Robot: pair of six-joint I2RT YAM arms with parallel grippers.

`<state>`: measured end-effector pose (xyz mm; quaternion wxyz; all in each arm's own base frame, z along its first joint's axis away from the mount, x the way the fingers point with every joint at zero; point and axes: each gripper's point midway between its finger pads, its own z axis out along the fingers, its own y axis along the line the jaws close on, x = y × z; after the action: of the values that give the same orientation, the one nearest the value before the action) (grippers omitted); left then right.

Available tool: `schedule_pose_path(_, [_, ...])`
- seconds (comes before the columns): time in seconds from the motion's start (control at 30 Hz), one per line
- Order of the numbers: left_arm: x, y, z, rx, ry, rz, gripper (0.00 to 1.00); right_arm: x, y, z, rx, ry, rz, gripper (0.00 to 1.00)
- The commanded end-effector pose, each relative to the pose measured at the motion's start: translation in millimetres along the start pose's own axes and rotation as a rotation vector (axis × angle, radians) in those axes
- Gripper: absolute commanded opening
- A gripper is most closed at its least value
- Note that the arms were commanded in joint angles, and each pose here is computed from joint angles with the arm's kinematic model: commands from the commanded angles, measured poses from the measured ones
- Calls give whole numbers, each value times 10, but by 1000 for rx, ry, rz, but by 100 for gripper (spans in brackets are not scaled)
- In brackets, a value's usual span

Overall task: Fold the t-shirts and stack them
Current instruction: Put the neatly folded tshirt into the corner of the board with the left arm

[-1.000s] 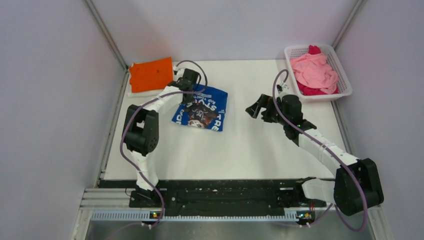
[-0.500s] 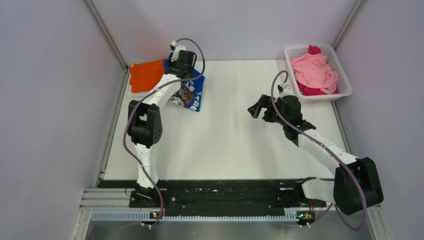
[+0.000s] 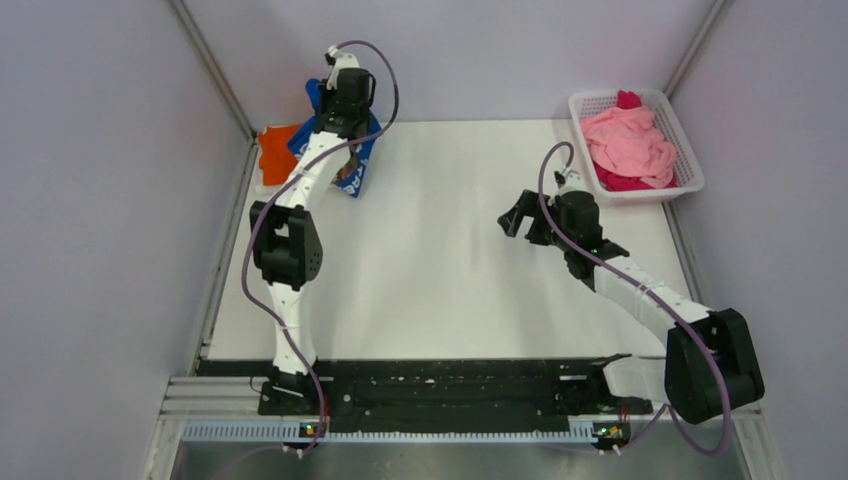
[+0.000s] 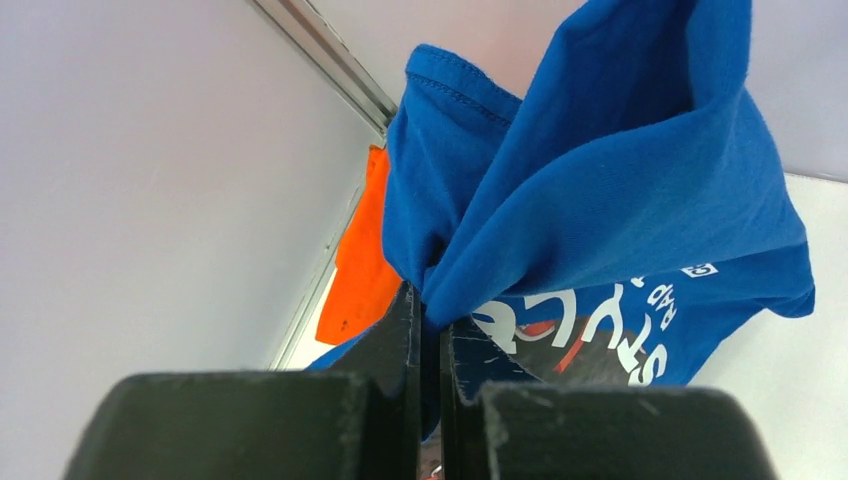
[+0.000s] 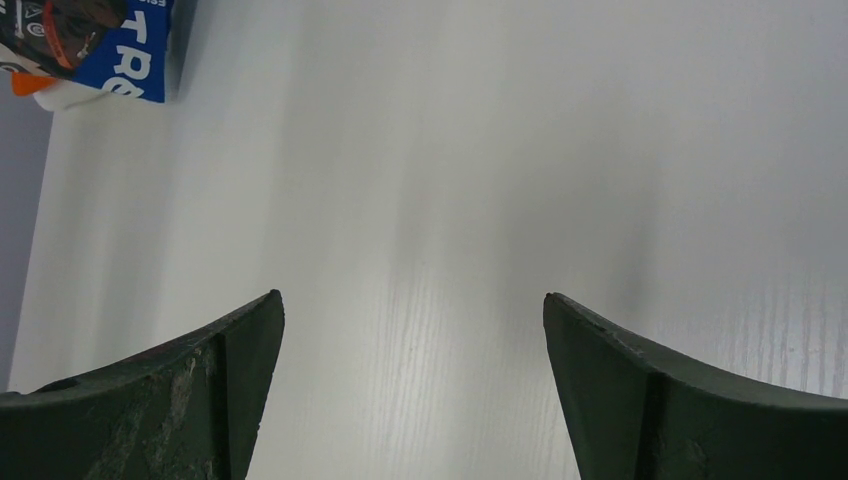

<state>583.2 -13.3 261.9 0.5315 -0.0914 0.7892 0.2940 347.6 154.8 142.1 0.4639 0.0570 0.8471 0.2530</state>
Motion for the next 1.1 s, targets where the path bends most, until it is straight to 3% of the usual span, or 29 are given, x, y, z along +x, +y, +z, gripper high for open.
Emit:
schedule_pose_path(0.0, [-481, 196, -41, -36, -105, -86, 0, -135, 14, 24, 2, -34, -14, 99])
schedule_pose_path(0.33, [-679, 307, 65, -23, -135, -160, 0, -149, -30, 11, 31, -31, -15, 99])
schedule_pose_path(0.7, [-315, 345, 577, -21, -68, -180, 0, -66, -180, 19, 97, -17, -20, 99])
schedule_pose_path(1.07, [15, 834, 1192, -79, -30, -213, 0, 4, -290, 56, 151, 16, -20, 99])
